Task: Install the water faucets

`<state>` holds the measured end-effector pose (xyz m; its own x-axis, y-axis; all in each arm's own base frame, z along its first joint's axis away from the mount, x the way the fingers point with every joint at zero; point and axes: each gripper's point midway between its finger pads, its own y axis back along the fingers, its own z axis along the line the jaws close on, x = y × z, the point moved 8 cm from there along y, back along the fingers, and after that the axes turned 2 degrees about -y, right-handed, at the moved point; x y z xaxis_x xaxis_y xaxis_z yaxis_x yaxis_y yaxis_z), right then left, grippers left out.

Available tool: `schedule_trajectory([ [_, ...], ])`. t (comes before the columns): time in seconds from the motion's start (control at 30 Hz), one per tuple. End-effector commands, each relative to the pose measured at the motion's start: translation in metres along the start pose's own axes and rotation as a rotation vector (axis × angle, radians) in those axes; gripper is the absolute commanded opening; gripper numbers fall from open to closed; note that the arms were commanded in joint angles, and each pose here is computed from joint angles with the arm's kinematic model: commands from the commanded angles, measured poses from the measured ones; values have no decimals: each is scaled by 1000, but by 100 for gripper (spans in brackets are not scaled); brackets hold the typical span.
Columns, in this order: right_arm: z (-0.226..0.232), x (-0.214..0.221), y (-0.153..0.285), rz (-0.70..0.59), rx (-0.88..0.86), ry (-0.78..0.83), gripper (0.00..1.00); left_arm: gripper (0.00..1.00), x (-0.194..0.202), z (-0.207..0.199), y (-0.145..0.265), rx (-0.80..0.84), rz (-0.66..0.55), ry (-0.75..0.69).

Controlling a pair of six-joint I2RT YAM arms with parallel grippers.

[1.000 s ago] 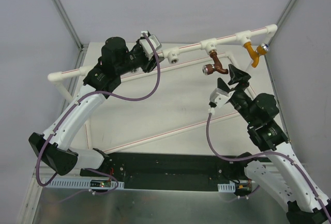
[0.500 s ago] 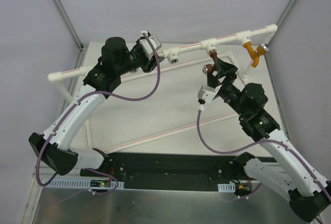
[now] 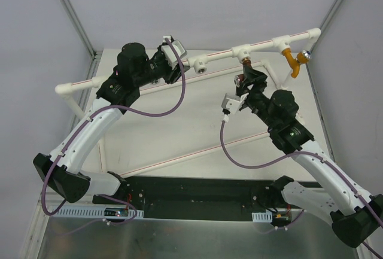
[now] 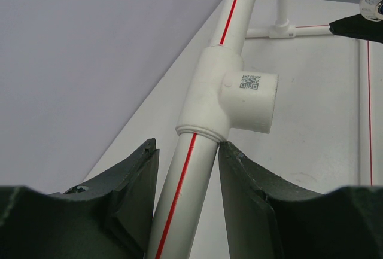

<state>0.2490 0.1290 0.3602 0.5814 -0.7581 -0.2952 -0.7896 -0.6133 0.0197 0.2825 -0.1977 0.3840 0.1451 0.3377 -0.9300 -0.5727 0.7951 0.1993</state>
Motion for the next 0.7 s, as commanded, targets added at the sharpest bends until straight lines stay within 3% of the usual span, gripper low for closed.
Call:
schedule_trajectory([
  [0.0,-21,-6,-2,-13,80,-34,65,0,95,-78,17,295,505,403],
  [0.1,-20,-6,-6,-13,87,-60,58,0,95,-79,17,297,505,403],
  [0.27,-14,-2,-10,27,119,-136,33,0,96,-79,17,296,508,403],
  [0.37,-7,0,-11,44,135,-193,2,0,96,-78,16,298,509,404],
  [0.47,0,1,-11,44,167,-273,0,0,97,-79,16,299,512,406],
  [0.67,10,-2,-7,2,252,-602,0,0,96,-78,16,295,509,402],
])
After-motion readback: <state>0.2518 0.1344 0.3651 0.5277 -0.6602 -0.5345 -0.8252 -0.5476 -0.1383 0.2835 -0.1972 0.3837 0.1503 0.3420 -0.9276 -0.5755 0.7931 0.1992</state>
